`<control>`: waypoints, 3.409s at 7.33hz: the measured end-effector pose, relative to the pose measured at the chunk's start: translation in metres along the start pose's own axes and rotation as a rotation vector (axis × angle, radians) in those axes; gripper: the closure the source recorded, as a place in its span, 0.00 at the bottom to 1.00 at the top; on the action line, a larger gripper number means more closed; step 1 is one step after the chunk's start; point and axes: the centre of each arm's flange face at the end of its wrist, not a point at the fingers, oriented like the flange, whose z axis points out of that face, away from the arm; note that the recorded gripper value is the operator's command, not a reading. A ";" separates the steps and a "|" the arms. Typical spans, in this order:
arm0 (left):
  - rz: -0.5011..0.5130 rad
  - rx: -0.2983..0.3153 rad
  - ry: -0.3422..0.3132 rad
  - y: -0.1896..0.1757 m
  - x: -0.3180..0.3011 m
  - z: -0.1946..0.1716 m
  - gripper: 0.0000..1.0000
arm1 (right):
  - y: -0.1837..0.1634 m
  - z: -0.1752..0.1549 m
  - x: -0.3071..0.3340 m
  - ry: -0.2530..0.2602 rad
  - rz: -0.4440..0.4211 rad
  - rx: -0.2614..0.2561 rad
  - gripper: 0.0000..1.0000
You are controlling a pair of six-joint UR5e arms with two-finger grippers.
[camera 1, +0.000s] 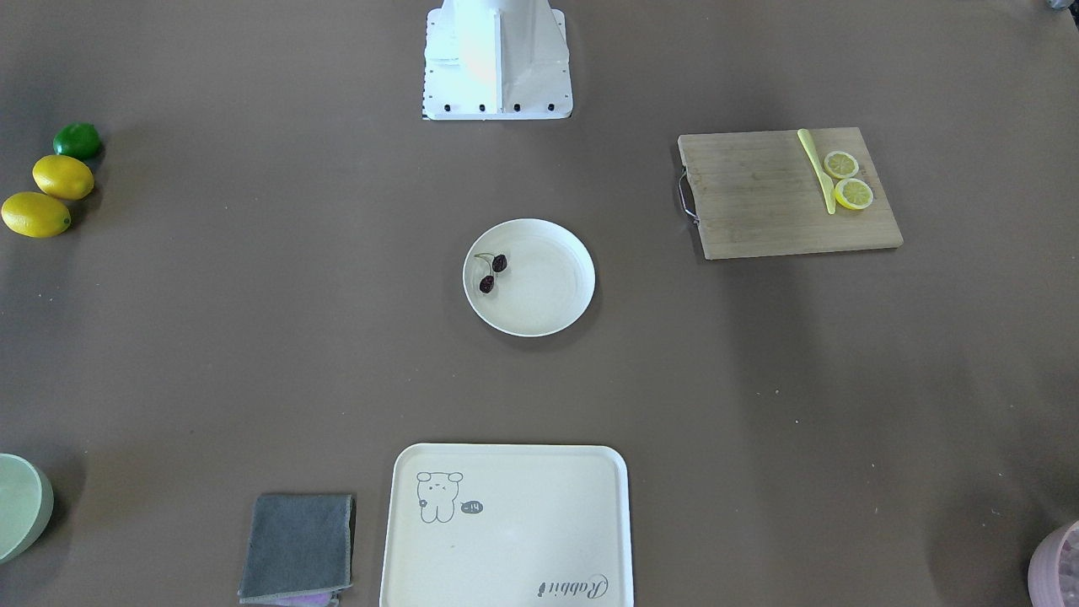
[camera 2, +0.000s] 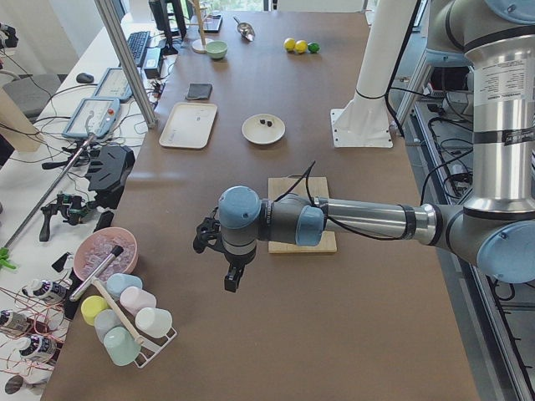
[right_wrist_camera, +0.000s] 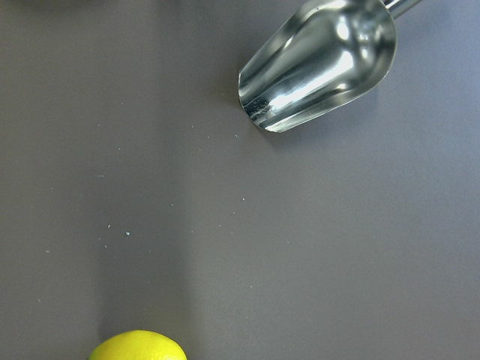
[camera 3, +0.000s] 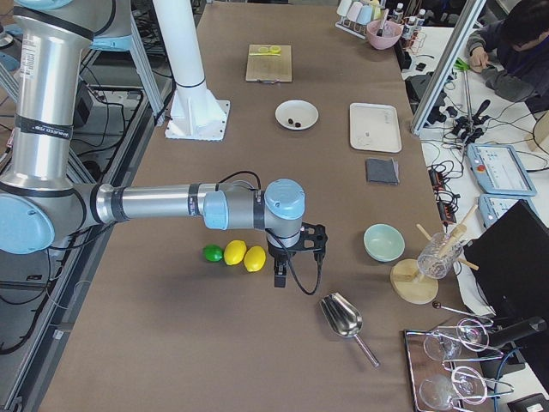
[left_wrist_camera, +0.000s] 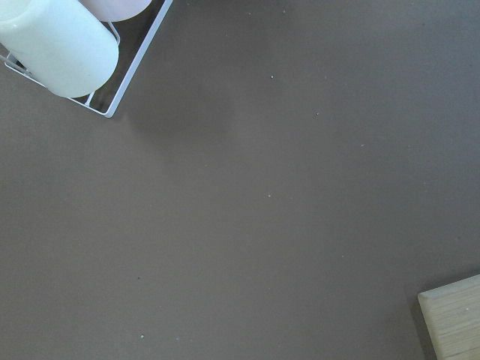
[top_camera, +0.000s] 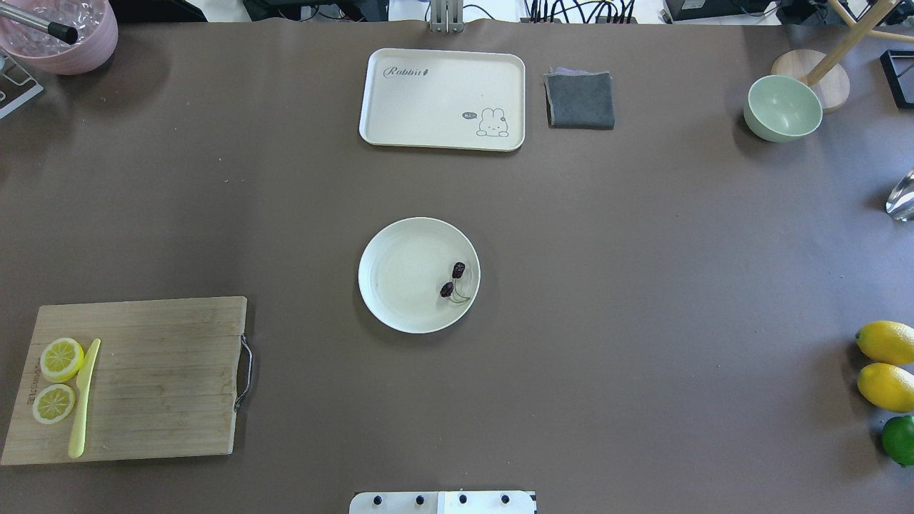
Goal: Place red cherry on plate
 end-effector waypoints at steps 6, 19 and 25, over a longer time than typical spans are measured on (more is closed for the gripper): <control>0.001 0.003 0.000 0.002 0.002 -0.002 0.02 | 0.001 0.002 0.001 0.006 -0.001 -0.003 0.00; -0.005 -0.005 0.001 0.005 0.001 0.001 0.02 | 0.009 0.007 0.006 0.008 0.012 -0.014 0.00; -0.005 -0.005 0.001 0.005 0.001 0.001 0.02 | 0.009 0.007 0.006 0.007 0.013 -0.013 0.00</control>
